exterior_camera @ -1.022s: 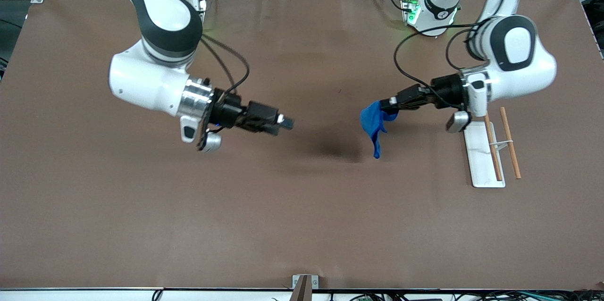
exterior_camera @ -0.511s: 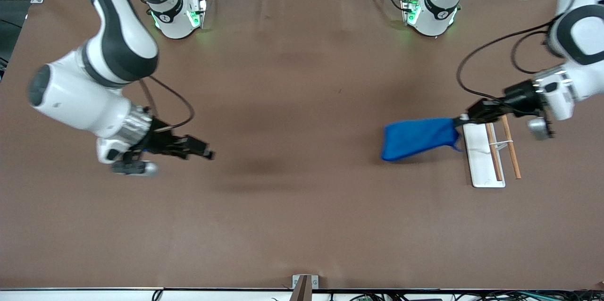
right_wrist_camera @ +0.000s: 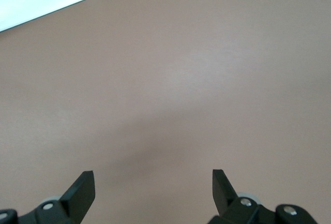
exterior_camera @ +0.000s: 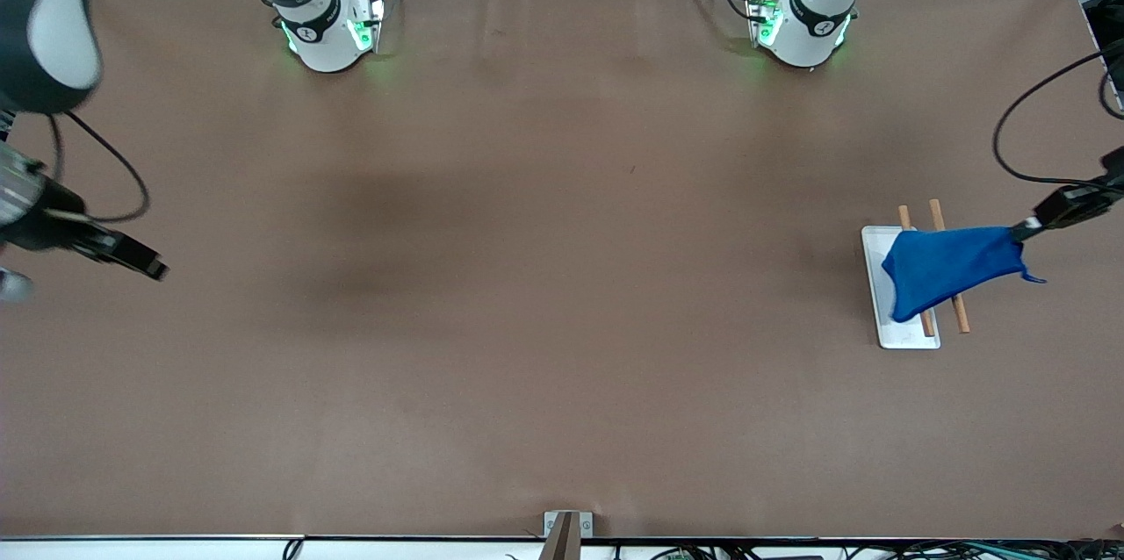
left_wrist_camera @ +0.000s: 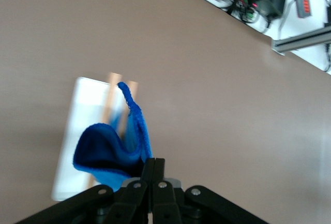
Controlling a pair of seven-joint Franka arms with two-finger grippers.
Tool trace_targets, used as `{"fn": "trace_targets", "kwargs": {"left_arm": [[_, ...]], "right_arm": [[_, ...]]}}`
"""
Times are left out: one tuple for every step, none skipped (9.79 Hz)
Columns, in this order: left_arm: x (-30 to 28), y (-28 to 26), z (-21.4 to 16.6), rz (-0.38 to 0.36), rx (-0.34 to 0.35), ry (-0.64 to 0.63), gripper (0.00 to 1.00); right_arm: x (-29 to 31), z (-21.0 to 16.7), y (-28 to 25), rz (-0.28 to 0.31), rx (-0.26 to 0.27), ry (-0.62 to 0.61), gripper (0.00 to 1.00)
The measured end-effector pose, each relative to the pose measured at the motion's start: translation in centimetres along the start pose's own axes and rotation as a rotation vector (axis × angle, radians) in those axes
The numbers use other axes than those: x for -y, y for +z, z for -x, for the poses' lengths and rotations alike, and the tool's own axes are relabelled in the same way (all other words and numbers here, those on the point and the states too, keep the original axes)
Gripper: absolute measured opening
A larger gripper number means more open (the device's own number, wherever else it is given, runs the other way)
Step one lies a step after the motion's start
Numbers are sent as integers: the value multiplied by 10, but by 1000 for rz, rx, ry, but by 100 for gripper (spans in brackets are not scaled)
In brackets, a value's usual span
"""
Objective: Right arm passes towel to left arm to hang
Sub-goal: 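Carry the towel with the left gripper over the dowel rack, then drape the towel over the dowels and open the left gripper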
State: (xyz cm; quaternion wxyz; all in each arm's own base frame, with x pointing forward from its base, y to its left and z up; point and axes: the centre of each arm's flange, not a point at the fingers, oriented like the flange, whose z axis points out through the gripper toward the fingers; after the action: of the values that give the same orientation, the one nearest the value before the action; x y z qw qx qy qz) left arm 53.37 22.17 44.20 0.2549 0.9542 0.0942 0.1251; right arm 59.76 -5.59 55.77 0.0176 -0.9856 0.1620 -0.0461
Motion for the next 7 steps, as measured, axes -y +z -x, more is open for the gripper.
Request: {"fn": "trace_targets", "kwargs": {"left_arm": [[24, -2, 1, -26, -14, 0, 1], [49, -1, 4, -50, -16, -30, 1], [77, 3, 9, -70, -21, -81, 1], [102, 10, 13, -81, -24, -130, 3], [116, 20, 15, -90, -18, -153, 14], [120, 26, 13, -100, -12, -155, 28], [118, 24, 9, -124, 0, -128, 44]], "right_arm": [[-13, 12, -26, 7, 15, 10, 100], [-27, 26, -54, 10, 32, 22, 100], [-34, 36, -81, 11, 42, 15, 100], [-36, 44, -104, 11, 51, -8, 100], [-36, 49, -116, 12, 61, -24, 100], [-35, 49, -117, 13, 63, -34, 100], [-34, 48, -115, 13, 67, -40, 100]]}}
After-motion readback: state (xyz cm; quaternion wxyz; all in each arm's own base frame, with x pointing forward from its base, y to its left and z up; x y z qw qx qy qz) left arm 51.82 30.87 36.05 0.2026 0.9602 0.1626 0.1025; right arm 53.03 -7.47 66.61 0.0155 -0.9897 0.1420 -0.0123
